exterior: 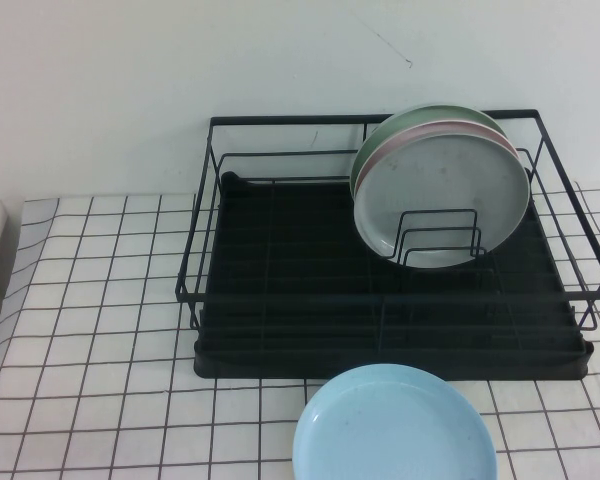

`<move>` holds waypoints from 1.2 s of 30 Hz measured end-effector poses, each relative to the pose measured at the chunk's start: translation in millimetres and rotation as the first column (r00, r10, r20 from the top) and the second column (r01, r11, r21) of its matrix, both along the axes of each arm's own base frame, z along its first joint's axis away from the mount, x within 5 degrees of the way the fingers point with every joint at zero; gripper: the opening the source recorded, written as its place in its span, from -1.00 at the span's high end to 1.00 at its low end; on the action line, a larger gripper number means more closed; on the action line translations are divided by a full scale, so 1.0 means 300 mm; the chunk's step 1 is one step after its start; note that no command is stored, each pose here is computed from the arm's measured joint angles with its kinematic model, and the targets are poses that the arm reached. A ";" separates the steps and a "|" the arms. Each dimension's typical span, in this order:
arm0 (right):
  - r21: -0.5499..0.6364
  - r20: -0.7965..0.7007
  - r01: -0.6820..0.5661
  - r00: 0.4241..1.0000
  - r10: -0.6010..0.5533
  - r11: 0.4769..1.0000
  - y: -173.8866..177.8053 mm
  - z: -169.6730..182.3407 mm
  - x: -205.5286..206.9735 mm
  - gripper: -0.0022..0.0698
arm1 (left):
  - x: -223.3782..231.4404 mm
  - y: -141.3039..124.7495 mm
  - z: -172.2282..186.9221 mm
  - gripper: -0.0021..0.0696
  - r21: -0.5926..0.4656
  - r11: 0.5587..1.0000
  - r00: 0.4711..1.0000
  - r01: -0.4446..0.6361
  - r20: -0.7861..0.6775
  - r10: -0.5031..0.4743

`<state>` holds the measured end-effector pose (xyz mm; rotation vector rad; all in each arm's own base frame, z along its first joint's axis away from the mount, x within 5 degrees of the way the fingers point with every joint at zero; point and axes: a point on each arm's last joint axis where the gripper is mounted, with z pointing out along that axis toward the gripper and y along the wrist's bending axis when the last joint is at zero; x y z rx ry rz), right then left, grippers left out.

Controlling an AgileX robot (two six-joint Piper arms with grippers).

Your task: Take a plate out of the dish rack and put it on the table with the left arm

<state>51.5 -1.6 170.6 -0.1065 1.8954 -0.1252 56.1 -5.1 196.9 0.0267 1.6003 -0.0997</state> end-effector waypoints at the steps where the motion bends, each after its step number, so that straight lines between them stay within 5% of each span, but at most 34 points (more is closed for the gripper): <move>1: 0.000 0.000 0.000 1.000 0.000 1.000 0.000 0.000 0.000 0.95 | 0.000 0.002 0.016 0.95 -0.004 1.000 0.999 -0.008 0.053 0.008; 8: 0.000 0.000 0.000 1.000 0.000 1.000 0.000 0.000 0.000 0.95 | -0.013 0.016 0.099 0.95 -0.033 0.998 0.945 -0.045 0.322 0.053; 15: 0.000 0.000 0.000 1.000 0.000 1.000 0.000 0.000 0.000 0.95 | -0.027 0.022 0.136 0.95 -0.134 0.991 0.897 -0.017 0.436 0.074; 29: 0.000 0.000 0.000 1.000 0.000 1.000 0.000 0.000 0.000 0.95 | 0.038 -0.001 0.498 0.95 0.030 1.000 0.999 -0.006 0.036 0.005; 36: 0.000 0.000 0.000 1.000 0.000 1.000 0.000 0.000 0.000 0.95 | 0.280 -0.082 0.596 0.95 0.166 0.961 0.960 0.222 -0.209 -0.186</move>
